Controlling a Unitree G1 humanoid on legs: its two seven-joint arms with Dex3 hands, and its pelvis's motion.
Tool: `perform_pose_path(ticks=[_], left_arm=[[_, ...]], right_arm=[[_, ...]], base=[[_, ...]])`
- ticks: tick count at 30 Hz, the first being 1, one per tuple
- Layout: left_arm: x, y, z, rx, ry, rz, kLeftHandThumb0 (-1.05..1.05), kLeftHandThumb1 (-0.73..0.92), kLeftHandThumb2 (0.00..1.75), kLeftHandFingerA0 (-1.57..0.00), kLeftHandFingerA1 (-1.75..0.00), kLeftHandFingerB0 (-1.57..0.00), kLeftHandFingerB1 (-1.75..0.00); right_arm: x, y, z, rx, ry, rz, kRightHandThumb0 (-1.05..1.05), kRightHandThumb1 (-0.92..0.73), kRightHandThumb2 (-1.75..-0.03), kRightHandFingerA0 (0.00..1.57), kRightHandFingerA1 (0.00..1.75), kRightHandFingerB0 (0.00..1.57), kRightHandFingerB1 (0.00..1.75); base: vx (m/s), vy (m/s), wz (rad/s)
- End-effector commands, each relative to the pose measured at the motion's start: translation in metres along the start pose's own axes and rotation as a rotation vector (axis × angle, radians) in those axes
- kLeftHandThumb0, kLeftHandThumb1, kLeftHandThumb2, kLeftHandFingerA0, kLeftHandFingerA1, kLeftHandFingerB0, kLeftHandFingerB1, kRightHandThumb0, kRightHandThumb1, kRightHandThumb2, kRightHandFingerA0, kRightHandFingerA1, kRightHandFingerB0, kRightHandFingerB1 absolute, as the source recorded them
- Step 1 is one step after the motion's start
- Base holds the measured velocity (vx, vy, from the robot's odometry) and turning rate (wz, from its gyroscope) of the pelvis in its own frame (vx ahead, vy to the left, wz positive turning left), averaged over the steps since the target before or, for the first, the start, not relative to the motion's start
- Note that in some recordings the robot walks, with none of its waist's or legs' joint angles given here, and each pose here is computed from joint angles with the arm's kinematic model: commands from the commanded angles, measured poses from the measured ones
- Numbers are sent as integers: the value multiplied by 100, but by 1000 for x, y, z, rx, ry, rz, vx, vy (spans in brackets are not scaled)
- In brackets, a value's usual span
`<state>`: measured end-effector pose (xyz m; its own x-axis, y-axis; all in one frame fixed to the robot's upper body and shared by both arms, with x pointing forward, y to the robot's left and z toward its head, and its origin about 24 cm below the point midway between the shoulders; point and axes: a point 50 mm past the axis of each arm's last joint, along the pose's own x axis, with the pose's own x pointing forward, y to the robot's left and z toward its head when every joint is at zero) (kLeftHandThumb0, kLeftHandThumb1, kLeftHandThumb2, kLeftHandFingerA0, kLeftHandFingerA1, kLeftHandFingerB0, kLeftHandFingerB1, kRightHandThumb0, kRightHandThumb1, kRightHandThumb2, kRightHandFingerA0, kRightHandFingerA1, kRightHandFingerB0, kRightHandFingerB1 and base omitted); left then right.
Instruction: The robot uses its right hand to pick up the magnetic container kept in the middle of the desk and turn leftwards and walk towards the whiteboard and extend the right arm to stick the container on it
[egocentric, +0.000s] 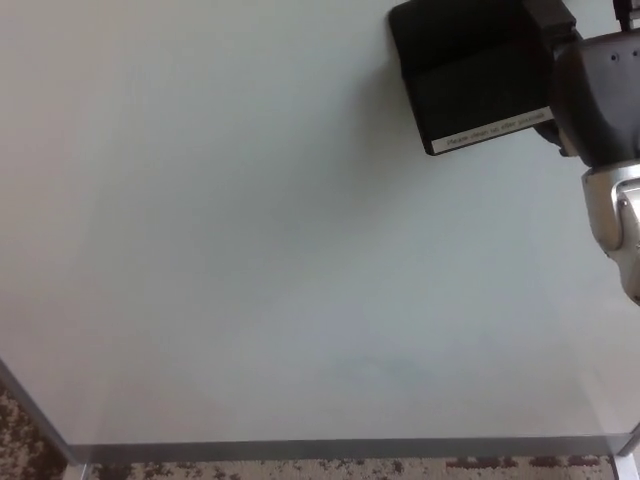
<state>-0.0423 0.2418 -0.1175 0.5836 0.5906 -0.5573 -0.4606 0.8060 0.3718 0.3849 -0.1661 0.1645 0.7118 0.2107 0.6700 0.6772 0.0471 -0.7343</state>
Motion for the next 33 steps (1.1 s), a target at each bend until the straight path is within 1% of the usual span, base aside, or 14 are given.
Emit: perform_pose_path(ticks=[1, 3, 8, 9, 13, 14, 15, 23, 25, 29, 30, 31, 32, 33], left_arm=[[-2, 11, 3, -5, -55, 40, 12, 59, 104, -107, -99, -92, -93], [-4, 13, 4, -8, -66, 42, 15, 59, 104, -107, -99, -92, -93], [-3, 14, 2, 12, -53, 50, 11, 66, 92, -107, -93, -92, -90], [-3, 14, 1, 7, -45, 54, 13, 64, 92, -106, -92, -93, -90], [-5, 14, 0, -2, -41, 60, 12, 66, 86, -107, -93, -94, -89], [-6, 13, 1, -6, -49, 60, 11, 65, 87, -109, -94, -95, -90], [-6, 13, 1, -8, -51, 60, 11, 65, 87, -109, -94, -95, -90], [-6, 18, -6, 12, -1, 70, 11, 67, 89, -101, -95, -90, -89], [-7, 19, -7, 10, 8, 71, 11, 68, 89, -101, -95, -91, -89], [-6, 20, -9, 10, 31, 74, 12, 69, 90, -101, -93, -91, -87], [-5, 21, -10, 14, 43, 74, 12, 69, 87, -102, -88, -89, -83], [-4, 22, -11, 14, 46, 74, 12, 69, 87, -102, -88, -89, -83], [-4, 22, -11, 19, 51, 75, 13, 68, 90, -103, -88, -90, -83], [-3, 23, -11, 24, 54, 76, 13, 68, 90, -103, -88, -90, -83]], right_arm=[[-3, 23, -15, -234, 208, 441, -36, -59, -57, 36, 63, 48, 38], [-7, 27, -13, -280, 198, 480, -28, -57, -65, 10, 40, 26, 37], [-9, 30, -13, -326, 196, 534, -32, -57, -71, 6, 18, 9, 41], [-9, 31, -13, -370, 197, 574, -40, -67, -60, 0, 18, 5, 30], [-6, 31, -12, -415, 190, 610, -32, -66, -59, 0, 21, 9, 34], [-5, 31, -13, -421, 193, 618, -29, -52, -80, 0, 15, 7, 42], [-5, 31, -13, -423, 195, 621, -29, -52, -80, 0, 15, 7, 42], [7, 26, -15, -486, 204, 663, -43, -59, -79, 0, 0, 4, 25], [8, 25, -15, -490, 209, 660, -38, -70, -59, 0, 1, 2, 31], [17, 18, -17, -538, 235, 629, -47, -56, -82, 0, 10, 3, 22], [21, 15, -18, -555, 230, 610, -38, -69, -59, 0, 9, 3, 28], [23, 14, -19, -559, 228, 605, -38, -69, -59, 0, 9, 3, 28], [25, 11, -19, -533, 211, 538, -39, -65, -59, 19, 58, 32, 40], [26, 8, -20, -499, 193, 456, -39, -65, -59, 19, 58, 32, 40]], base=[[0, 0, 0], [0, 0, 0], [0, 0, 0], [0, 0, 0], [0, 0, 0], [0, 0, 0], [0, 0, 0], [0, 0, 0], [0, 0, 0], [0, 0, 0], [0, 0, 0], [0, 0, 0], [0, 0, 0], [0, 0, 0]])
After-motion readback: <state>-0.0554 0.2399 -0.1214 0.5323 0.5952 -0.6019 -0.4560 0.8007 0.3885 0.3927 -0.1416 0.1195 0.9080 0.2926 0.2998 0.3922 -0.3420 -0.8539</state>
